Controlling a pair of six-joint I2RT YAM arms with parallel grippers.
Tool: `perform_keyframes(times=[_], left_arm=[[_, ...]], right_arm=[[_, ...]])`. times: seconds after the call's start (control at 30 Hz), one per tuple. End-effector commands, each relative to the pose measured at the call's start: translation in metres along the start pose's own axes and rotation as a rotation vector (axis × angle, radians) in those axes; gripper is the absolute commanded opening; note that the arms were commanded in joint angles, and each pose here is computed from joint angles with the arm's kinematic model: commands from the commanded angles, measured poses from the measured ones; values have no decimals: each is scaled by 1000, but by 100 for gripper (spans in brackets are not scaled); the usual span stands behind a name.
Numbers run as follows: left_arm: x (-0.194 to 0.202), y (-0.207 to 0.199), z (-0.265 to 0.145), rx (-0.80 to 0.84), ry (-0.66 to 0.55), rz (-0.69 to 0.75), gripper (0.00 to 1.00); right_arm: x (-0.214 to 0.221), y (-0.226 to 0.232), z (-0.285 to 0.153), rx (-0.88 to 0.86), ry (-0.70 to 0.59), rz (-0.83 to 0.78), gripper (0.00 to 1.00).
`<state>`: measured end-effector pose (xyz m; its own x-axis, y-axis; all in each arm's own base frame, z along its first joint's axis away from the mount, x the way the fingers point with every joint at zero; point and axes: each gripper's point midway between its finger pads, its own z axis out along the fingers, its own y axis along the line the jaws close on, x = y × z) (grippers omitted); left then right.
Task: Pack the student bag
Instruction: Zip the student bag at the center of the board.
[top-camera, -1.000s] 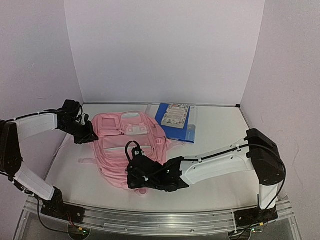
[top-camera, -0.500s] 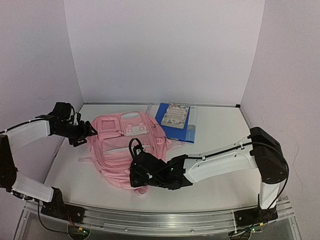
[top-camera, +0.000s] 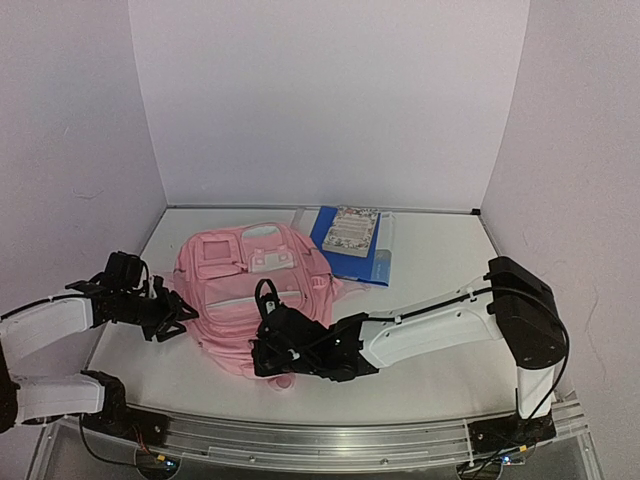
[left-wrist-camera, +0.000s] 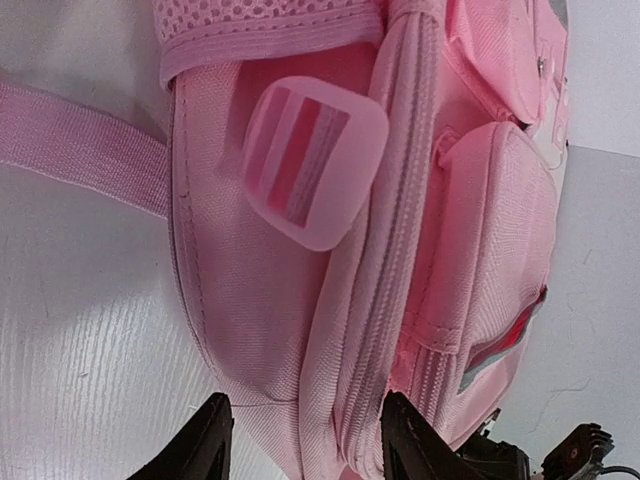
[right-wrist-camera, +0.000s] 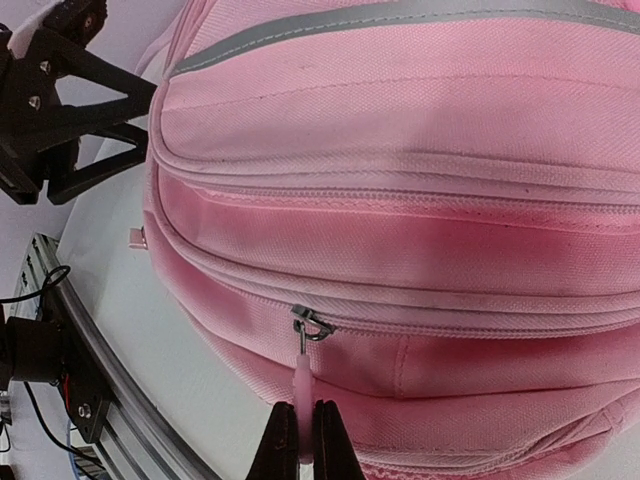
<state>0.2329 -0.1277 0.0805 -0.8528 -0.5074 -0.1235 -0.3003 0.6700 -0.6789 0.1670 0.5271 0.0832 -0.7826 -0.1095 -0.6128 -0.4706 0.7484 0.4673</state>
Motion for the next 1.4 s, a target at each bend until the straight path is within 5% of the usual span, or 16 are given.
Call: perform_keyframes(times=[0.0,0.17,0.37,0.63,0.87,1.1,1.17,1.3,1.37], left_arm=[[-3,-17,8,94,-5,-13,50],[-6,-25,16,117,10,7,46],[-14,-13,18,35,-21,7,1],[-37,-13,2,-27,-108,30,0],[-46,-8,-8,-88,-142,46,0],[-51,-10,-21,-129,-169,111,0],[-55,-17,-27,-147,-161,163,13],[-66,-46,-42,-178,-181,302,58],[-70,-65,-48,-201,-210,382,68]], right_arm=[[-23,35,-8,-101,-66,16,0],[-24,33,-7,-93,-70,15,0],[-24,9,-17,-3,-84,31,0],[-16,-74,-40,152,-55,106,0],[-50,-131,-53,234,-77,92,0],[-96,-123,-49,150,-113,-54,0],[-100,-113,-51,104,-114,-88,0],[-101,-101,-58,39,-121,-99,0],[-99,-100,-61,22,-124,-85,0]])
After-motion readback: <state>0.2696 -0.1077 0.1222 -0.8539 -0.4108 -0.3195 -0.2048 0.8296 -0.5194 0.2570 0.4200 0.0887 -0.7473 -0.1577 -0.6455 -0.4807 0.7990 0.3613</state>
